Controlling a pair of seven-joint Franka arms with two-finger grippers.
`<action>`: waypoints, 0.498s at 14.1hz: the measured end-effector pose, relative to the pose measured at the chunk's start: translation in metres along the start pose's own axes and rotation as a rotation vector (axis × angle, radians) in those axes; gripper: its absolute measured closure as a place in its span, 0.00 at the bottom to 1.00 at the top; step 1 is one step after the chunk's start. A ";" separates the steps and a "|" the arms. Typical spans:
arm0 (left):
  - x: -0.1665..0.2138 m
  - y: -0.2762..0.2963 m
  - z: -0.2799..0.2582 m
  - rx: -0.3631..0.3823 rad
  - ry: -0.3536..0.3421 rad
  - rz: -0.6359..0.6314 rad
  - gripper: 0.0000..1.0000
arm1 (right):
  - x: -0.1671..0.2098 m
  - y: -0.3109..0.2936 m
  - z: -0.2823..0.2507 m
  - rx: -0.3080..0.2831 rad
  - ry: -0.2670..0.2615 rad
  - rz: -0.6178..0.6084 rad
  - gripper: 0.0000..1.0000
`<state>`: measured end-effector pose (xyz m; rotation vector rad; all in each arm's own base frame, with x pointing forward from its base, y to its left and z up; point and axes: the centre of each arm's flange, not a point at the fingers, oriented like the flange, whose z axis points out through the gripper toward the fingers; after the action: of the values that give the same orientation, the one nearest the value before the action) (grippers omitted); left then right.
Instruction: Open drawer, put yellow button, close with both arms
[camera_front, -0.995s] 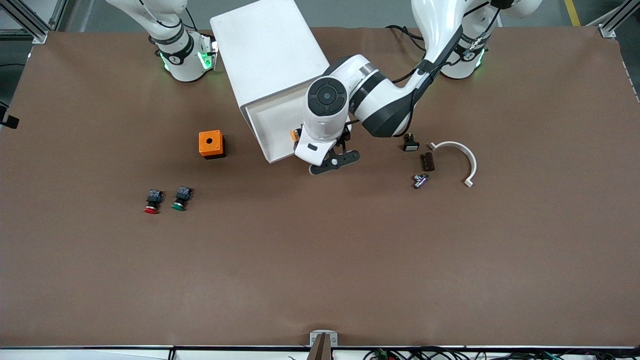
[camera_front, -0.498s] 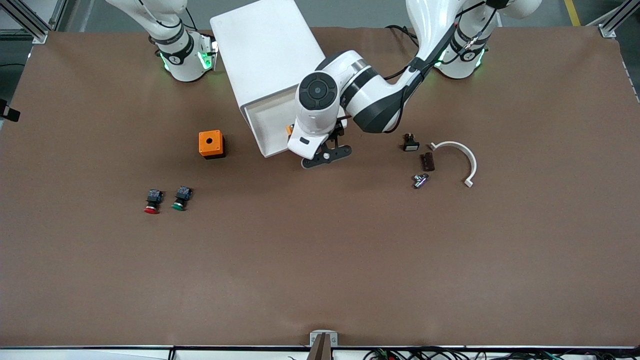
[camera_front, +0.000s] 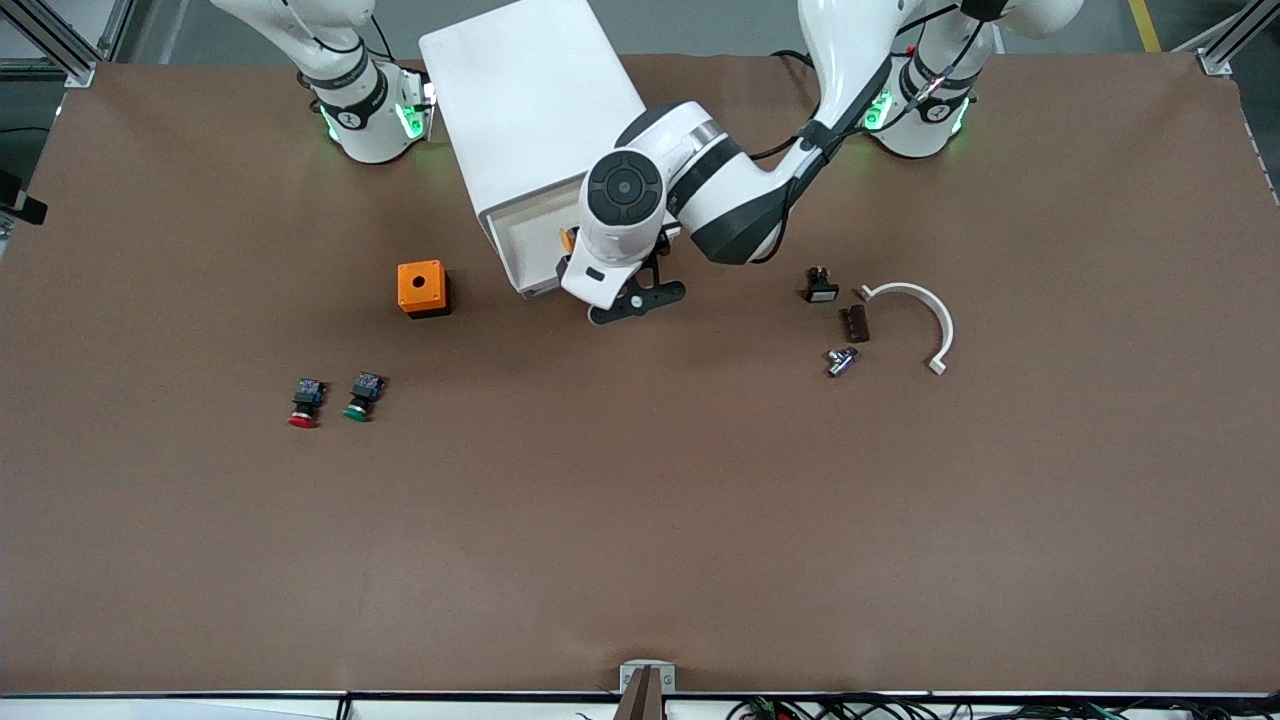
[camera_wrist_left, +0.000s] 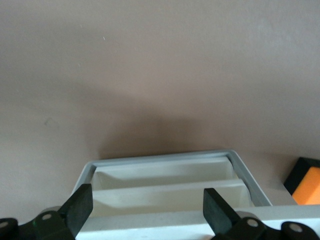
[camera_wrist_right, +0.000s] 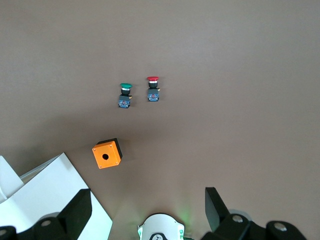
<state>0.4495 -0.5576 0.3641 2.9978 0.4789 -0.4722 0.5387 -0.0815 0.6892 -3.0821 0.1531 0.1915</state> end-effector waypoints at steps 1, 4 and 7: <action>-0.005 0.002 0.001 -0.010 -0.028 -0.005 0.00 | -0.001 -0.002 0.002 -0.001 0.007 -0.003 0.00; -0.015 0.006 0.004 -0.039 -0.103 -0.022 0.00 | -0.013 -0.002 0.010 -0.001 0.032 -0.003 0.00; -0.020 0.008 0.006 -0.039 -0.112 -0.018 0.00 | -0.027 -0.001 0.016 -0.001 0.041 0.001 0.00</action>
<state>0.4320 -0.5721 0.3643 2.9131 0.4998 -0.6203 0.5099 -0.0770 0.6765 -3.0882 0.1570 0.1282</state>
